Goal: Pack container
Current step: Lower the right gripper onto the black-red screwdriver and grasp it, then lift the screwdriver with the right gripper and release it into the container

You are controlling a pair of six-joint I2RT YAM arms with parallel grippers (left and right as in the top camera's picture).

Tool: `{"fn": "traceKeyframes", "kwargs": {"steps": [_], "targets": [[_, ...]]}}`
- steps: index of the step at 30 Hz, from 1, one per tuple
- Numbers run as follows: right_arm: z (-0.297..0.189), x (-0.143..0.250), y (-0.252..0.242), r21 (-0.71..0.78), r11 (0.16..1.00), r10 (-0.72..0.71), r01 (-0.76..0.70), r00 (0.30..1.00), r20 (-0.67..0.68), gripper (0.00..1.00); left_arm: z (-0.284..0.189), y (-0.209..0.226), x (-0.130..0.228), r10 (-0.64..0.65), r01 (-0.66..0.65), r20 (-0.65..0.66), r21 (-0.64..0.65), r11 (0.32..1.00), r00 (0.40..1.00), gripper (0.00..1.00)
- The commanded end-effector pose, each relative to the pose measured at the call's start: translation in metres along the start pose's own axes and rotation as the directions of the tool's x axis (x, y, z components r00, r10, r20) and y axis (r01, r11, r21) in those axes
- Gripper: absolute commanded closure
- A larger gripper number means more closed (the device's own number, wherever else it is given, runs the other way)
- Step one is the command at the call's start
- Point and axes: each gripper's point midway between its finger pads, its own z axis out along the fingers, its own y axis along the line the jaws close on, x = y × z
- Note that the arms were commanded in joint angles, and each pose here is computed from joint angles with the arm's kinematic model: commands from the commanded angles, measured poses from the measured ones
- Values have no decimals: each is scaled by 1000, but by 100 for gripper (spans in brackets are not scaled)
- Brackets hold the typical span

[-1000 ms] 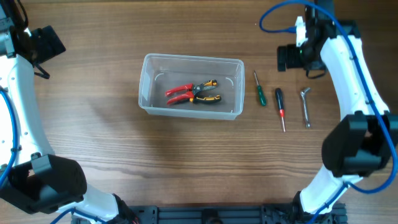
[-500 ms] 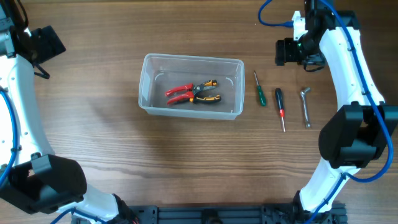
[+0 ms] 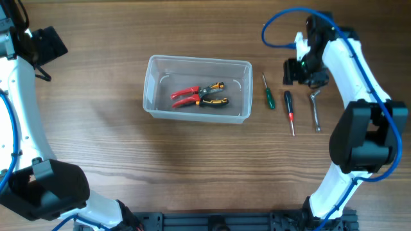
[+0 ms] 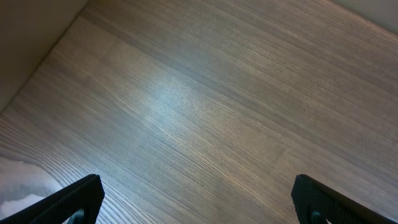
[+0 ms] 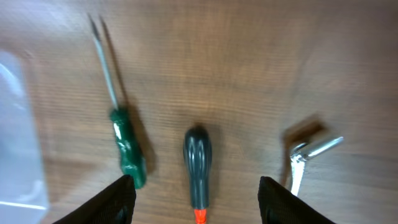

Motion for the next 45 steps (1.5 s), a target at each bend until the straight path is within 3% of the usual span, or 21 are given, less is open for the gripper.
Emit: {"fn": "traceKeyframes", "kwargs": {"steps": [1,7,16,18,21,29,32,40,45], "targets": [[30,25,-2,-4,1000,10,-10,997,-78,37,-7,3,-5,-16,16,22,-3,1000,1000,0],[61,50,-3,-2,1000,11,-12,993,-117,37,-7,3,-5,-16,16,22,-3,1000,1000,0],[69,38,-4,1,1000,8,-8,998,-56,38,-7,3,-5,-16,16,22,-3,1000,1000,0],[69,37,-4,1,1000,6,-6,999,-51,44,-7,3,-5,-16,16,22,-3,1000,1000,0],[69,37,-4,1,1000,2,-2,999,-50,64,-7,3,-5,-16,16,22,-3,1000,1000,0],[69,37,-5,7,1000,-21,21,998,-52,74,-7,3,-5,-16,16,22,-3,1000,1000,0],[69,36,-10,34,999,-18,20,999,-50,96,-7,3,-5,-16,16,22,-3,1000,1000,0],[53,18,-10,37,999,-21,21,1000,-10,96,-7,3,-5,-16,16,22,-3,1000,1000,0],[-26,-44,-9,48,998,-33,26,988,150,96,-7,3,-5,-16,16,22,-3,1000,1000,0]]}}
